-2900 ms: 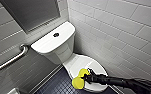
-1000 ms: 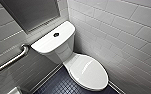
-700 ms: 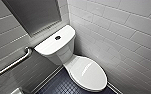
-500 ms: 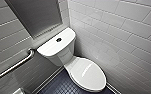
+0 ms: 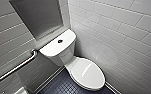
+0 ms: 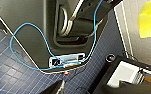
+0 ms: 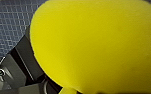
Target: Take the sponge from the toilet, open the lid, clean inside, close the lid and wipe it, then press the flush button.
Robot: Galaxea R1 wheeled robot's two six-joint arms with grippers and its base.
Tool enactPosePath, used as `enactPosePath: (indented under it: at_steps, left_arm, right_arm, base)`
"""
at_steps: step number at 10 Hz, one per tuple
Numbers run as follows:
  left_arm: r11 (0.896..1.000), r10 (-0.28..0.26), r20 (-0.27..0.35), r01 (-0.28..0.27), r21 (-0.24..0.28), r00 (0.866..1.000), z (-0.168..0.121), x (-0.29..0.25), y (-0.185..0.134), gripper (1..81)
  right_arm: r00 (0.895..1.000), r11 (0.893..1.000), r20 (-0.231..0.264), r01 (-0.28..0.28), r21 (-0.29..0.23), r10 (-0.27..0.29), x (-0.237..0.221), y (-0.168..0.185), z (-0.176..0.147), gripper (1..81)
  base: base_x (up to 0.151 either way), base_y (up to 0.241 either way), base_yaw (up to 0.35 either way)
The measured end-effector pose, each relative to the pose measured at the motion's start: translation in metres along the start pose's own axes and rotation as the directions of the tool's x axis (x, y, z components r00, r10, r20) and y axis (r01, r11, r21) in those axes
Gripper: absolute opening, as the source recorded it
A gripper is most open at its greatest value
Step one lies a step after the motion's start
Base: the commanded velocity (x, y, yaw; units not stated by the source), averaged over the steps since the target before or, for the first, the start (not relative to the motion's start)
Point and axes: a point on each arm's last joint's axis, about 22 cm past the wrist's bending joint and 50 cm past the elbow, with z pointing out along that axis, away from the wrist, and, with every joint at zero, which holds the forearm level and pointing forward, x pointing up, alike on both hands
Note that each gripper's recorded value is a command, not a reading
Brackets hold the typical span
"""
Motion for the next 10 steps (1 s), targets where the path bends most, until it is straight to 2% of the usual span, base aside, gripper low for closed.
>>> enactPosePath:
  at_steps: [2, 4, 6, 8, 10]
  left_arm:
    - [1.000, -0.015, 0.016, 0.015, -0.005, 1.000, -0.008, -0.020, 0.012, 81.1]
    - [1.000, -0.027, 0.041, 0.027, 0.017, 0.999, -0.014, -0.044, 0.014, 81.1]
    - [0.998, -0.039, 0.068, 0.035, 0.047, 0.997, -0.021, -0.070, 0.011, 81.1]
    - [0.998, -0.050, 0.079, 0.047, 0.044, 0.996, -0.020, -0.084, 0.021, 81.1]
    - [0.998, -0.046, 0.075, 0.042, 0.050, 0.996, -0.017, -0.082, 0.019, 81.1]
  right_arm:
    - [1.000, 1.000, 0.011, 0.013, 0.002, -0.013, -0.035, 0.009, 0.006, 1.0]
    - [0.998, 1.000, 0.049, 0.026, 0.008, -0.026, -0.089, 0.008, 0.020, 1.0]
    - [0.995, 0.997, 0.078, 0.068, -0.029, -0.065, -0.126, 0.020, 0.021, 1.0]
    - [0.985, 0.987, 0.112, 0.138, -0.086, -0.128, -0.151, 0.037, 0.018, 1.0]
    - [0.975, 0.980, 0.158, 0.171, -0.105, -0.154, -0.189, 0.031, 0.032, 1.0]
  base:
    - [0.000, 0.000, 0.000]
    - [0.000, 0.000, 0.000]
    - [0.000, 0.000, 0.000]
    - [0.000, 0.000, 0.000]
    - [0.000, 0.000, 0.000]
